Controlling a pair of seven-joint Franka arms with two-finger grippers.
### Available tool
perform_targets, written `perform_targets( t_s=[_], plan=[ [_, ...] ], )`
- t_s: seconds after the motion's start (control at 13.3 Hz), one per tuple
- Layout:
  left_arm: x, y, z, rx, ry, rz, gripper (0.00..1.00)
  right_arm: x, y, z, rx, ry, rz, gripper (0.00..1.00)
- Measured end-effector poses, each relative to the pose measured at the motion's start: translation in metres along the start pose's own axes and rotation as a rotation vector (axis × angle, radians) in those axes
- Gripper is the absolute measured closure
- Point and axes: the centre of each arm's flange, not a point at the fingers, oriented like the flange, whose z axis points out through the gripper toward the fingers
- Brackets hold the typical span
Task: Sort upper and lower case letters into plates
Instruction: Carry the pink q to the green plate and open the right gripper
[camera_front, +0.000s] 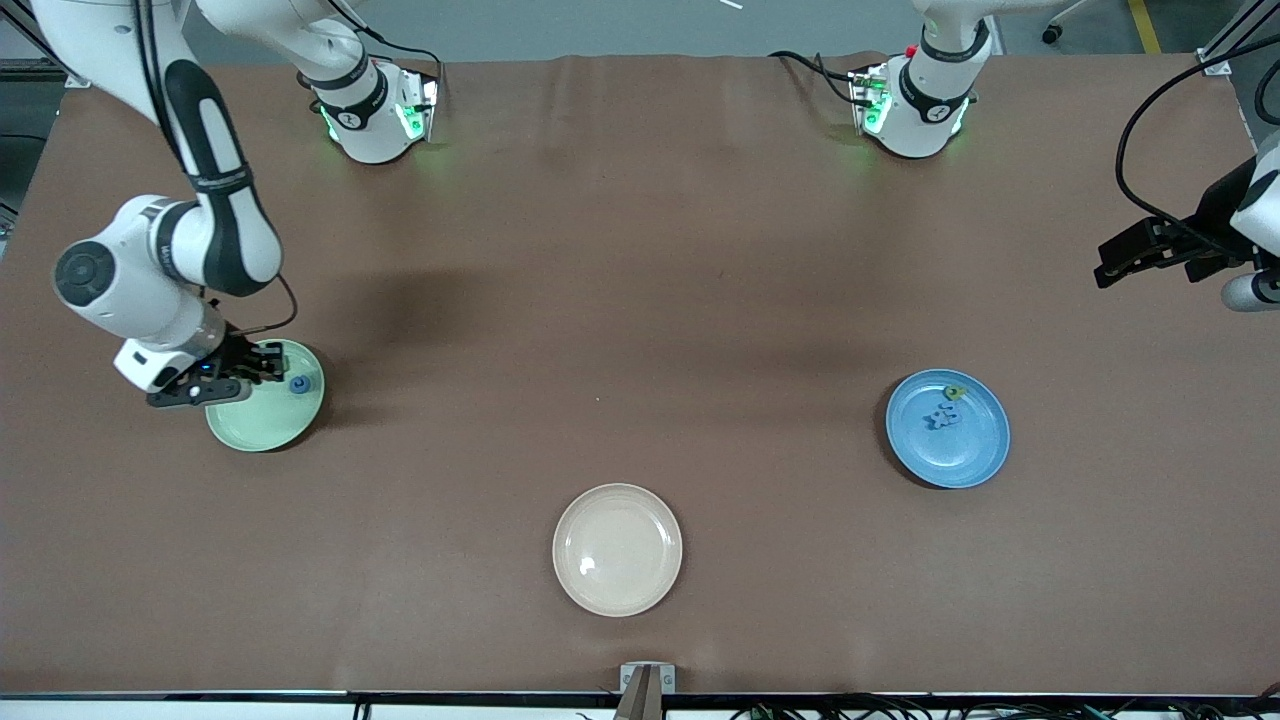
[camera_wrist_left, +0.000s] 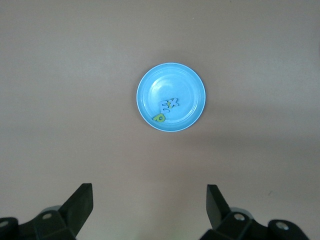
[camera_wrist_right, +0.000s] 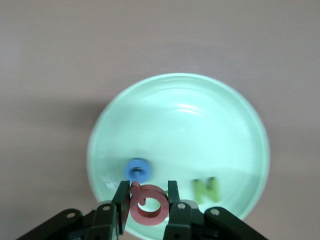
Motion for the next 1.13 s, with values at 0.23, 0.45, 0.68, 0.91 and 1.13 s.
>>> perform_targets(
  t_s=[0.23, 0.45, 0.68, 0.91, 1.13],
  plan=[
    [0.000, 0.000, 0.000, 0.000, 0.003, 0.000, 0.00, 0.011, 0.018, 0.019, -0.030, -0.027, -0.026, 0.66],
    [0.001, 0.000, 0.000, -0.001, 0.008, 0.000, 0.00, 0.022, 0.019, 0.041, -0.015, -0.035, -0.029, 0.66],
    [0.001, 0.000, 0.001, -0.001, 0.008, 0.000, 0.00, 0.032, 0.018, 0.057, 0.015, -0.025, -0.042, 0.66],
    [0.001, 0.002, 0.001, -0.001, 0.008, 0.004, 0.00, 0.035, 0.020, 0.070, 0.033, -0.023, -0.053, 0.66],
    [-0.001, 0.013, -0.002, -0.001, 0.015, 0.024, 0.00, 0.036, 0.021, 0.070, 0.035, -0.021, -0.057, 0.48]
  ],
)
